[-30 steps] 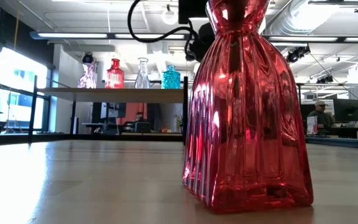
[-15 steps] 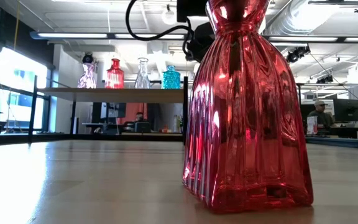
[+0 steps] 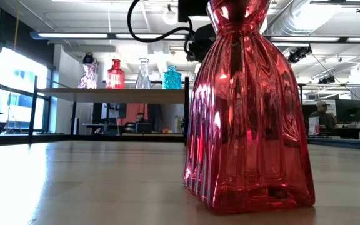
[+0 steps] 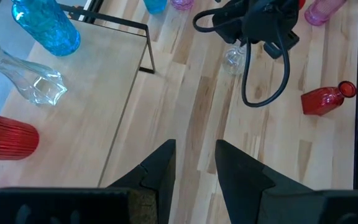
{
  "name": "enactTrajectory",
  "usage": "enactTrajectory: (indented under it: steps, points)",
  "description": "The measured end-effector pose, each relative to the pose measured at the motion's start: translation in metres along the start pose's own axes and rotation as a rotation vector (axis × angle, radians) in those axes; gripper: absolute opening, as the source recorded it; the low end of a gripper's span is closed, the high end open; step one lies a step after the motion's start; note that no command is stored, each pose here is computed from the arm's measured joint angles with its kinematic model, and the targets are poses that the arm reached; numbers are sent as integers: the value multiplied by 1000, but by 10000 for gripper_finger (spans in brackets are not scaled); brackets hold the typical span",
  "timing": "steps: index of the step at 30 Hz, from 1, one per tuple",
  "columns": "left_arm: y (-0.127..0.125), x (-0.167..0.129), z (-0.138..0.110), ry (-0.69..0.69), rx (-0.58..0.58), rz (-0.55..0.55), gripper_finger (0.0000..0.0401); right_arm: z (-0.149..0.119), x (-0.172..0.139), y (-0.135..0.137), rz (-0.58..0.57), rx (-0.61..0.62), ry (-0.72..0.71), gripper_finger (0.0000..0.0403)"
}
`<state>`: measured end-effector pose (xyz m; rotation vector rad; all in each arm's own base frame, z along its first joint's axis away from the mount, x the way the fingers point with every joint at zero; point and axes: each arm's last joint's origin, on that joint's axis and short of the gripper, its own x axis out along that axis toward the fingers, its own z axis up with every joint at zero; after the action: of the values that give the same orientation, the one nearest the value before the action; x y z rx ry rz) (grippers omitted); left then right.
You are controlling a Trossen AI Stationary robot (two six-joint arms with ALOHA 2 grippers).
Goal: Sort vases onto shelf
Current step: Put the bottom transparent vase on the shelf aligned with the other transparent vase
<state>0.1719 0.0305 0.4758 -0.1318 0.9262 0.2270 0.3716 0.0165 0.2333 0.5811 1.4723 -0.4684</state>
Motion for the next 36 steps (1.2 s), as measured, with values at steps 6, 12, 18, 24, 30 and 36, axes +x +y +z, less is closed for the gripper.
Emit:
enactTrajectory:
  steps: [6, 12, 18, 24, 30, 36]
  points:
    - [0, 0, 0, 0, 0, 0, 104, 0, 0, 0, -2, 28, 6, 76]
    - [0, 0, 0, 0, 0, 0, 104, -2, 0, -1, -21, -23, 17, 76]
    - [0, 0, 0, 0, 0, 0, 104, -2, 0, 1, -28, -25, -9, 76]
    - [0, 0, 0, -1, -1, 0, 104, -5, 0, 4, -26, -34, -8, 76]
    - [0, 0, 0, -1, -2, 1, 104, -7, 5, 9, -33, -51, -8, 76]
    - [0, 0, 1, -6, -3, 18, 104, -6, 7, 9, -44, -49, -1, 76]
